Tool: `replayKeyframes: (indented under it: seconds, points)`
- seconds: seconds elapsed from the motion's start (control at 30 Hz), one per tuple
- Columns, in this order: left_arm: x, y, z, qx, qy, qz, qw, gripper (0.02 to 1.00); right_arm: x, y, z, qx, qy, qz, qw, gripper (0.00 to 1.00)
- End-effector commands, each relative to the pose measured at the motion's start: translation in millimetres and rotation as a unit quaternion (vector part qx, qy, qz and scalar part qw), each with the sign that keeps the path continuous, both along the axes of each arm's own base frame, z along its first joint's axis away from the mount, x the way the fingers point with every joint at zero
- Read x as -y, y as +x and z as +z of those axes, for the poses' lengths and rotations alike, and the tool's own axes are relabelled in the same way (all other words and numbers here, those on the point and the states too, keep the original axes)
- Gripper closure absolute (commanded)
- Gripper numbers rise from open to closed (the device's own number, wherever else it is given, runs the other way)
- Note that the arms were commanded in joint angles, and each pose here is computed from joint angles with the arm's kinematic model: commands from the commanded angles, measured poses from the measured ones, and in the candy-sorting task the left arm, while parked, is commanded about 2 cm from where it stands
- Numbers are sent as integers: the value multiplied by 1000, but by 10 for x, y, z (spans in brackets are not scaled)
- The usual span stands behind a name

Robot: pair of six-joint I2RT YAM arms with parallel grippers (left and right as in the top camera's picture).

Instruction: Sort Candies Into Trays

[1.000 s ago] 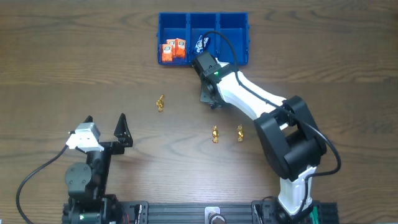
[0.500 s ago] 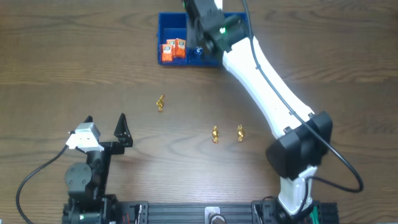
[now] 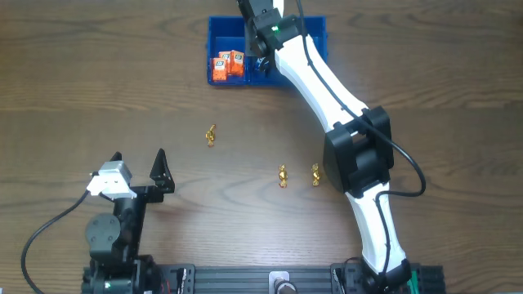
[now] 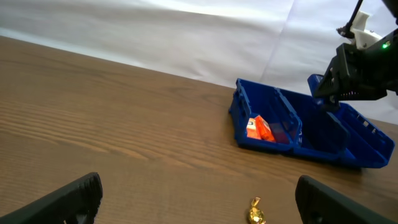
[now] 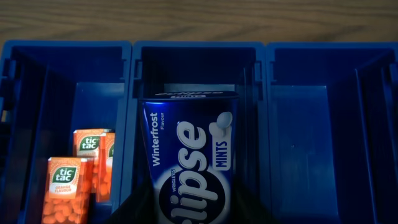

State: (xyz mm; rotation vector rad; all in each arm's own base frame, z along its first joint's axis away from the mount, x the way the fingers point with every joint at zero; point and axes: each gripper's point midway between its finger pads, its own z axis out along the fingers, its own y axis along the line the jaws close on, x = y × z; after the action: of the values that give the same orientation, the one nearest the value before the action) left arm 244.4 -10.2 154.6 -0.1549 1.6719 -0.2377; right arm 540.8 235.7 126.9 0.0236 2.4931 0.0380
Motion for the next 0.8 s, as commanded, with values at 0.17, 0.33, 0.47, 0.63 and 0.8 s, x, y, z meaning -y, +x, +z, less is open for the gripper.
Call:
replayKeyframes:
  seconds: [0.17,0.33,0.47,0.63,0.8]
  points:
    - [22,-8,-159,-22,7,-9,1000,20,52,46,85,15,-7,-4,1000,467]
    - [22,-8,-159,-22,7,-9,1000,20,29,34,70,14,-8,-1,1000,290]
    - [22,-8,-159,-22,7,-9,1000,20,-260,-140,209,20,-6,27,999,189]
    - [22,-8,-159,-22,7,-9,1000,20,-823,-619,385,15,-7,91,996,143]
    - [22,-8,-159,-22,7,-9,1000,20,-1281,-1172,149,-47,2,137,989,123]
